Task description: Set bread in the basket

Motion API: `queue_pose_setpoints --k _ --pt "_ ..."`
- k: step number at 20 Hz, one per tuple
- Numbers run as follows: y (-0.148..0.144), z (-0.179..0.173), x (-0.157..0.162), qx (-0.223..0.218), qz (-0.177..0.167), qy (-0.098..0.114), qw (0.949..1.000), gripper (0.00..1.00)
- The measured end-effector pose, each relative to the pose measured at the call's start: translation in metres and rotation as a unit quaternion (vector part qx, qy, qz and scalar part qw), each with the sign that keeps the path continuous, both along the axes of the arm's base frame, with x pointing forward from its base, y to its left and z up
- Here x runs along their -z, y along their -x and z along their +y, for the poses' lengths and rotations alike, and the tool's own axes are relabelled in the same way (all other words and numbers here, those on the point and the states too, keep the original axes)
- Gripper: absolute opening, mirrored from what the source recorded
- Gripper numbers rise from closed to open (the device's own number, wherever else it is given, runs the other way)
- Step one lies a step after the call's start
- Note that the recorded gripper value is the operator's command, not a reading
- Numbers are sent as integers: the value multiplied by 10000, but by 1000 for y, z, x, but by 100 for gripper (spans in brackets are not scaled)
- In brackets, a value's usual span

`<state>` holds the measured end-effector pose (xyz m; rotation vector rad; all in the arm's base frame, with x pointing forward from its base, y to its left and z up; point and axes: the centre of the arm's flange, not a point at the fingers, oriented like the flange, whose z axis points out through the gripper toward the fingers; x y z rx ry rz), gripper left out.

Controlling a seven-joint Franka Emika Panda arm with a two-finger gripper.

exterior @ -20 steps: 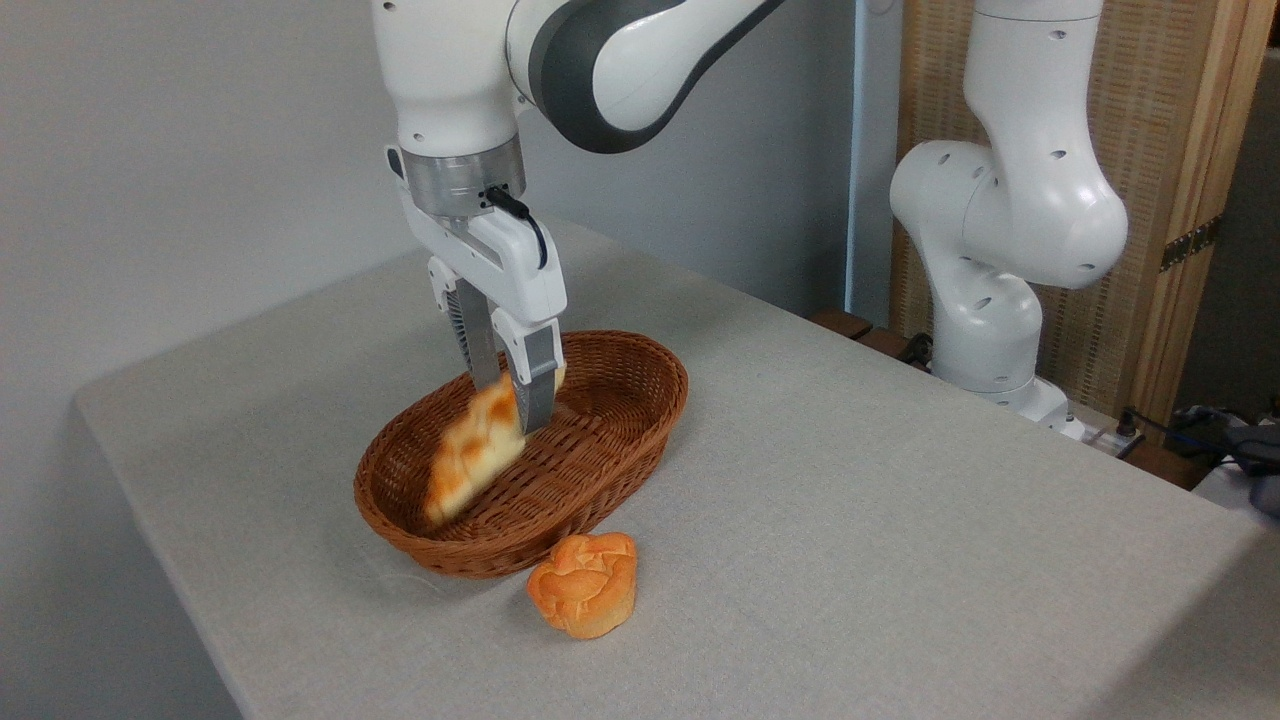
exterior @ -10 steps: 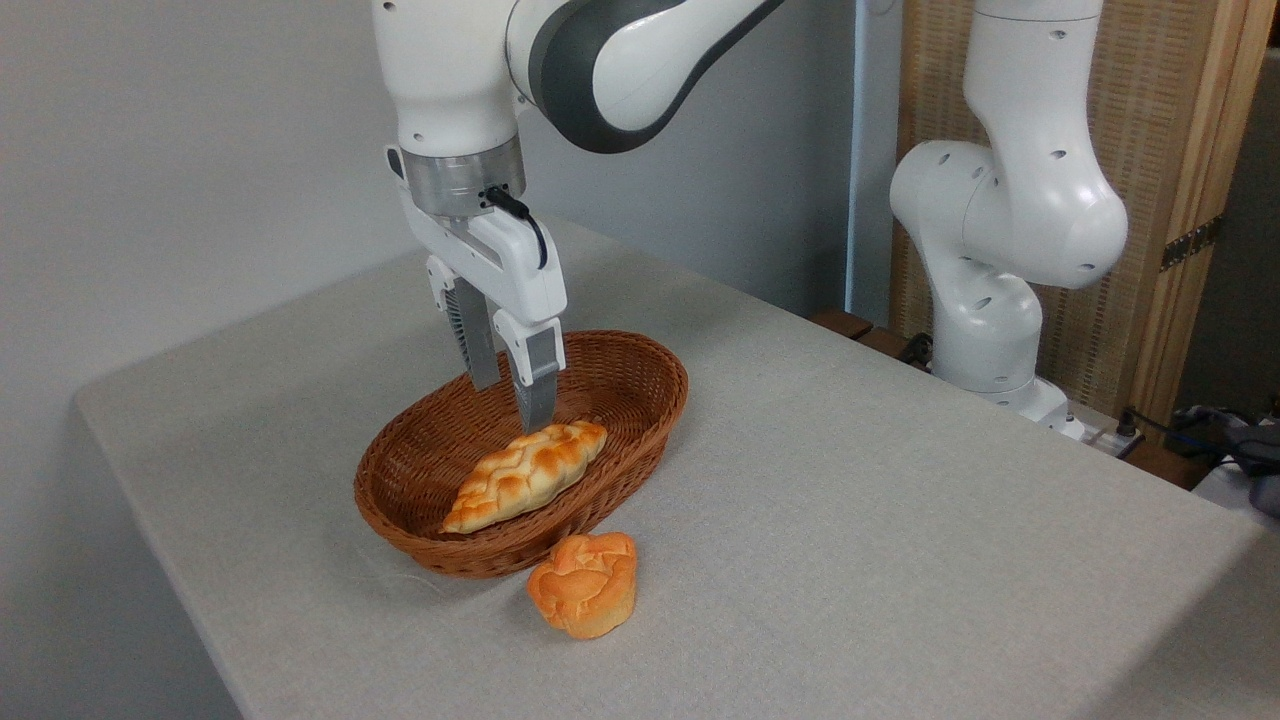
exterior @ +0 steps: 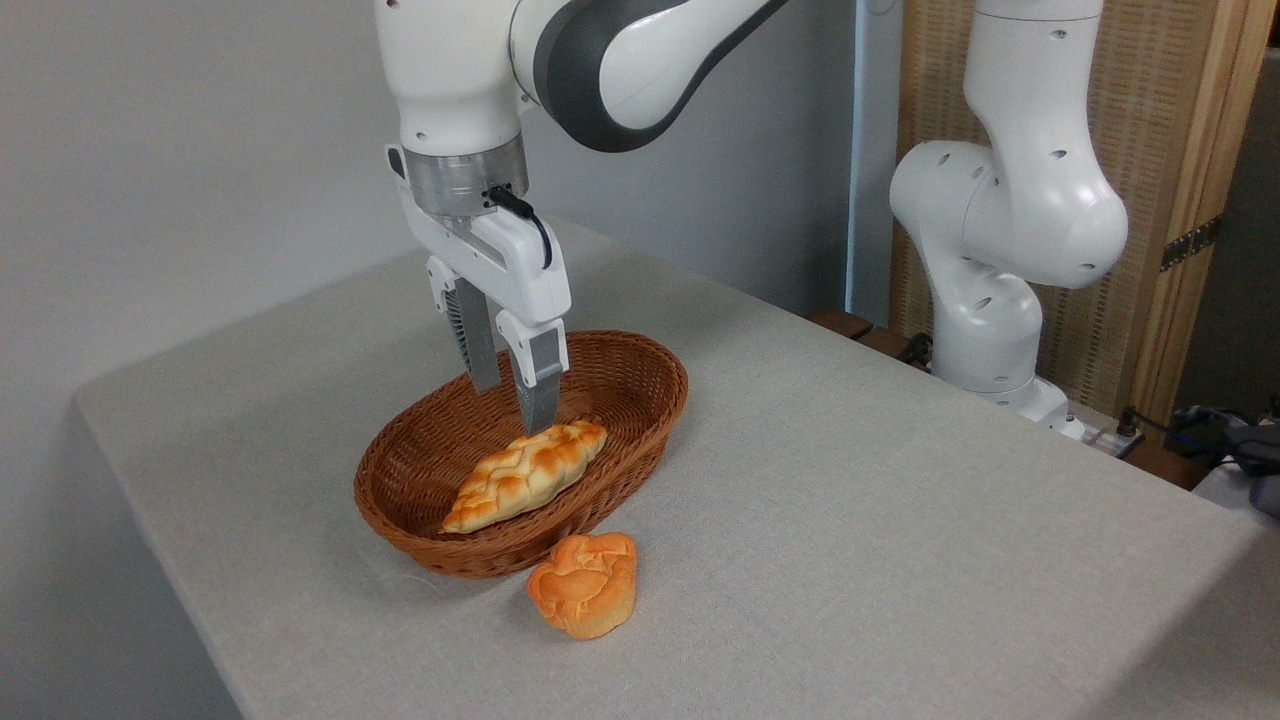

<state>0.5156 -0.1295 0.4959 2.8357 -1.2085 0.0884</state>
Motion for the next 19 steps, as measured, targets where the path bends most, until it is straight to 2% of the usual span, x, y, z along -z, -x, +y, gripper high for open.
queue_pose_setpoints --k 7,19 --pt "-2 9 -5 -84 -43 12 10000 100" --pt "-13 54 -15 -500 -141 71 9986 100"
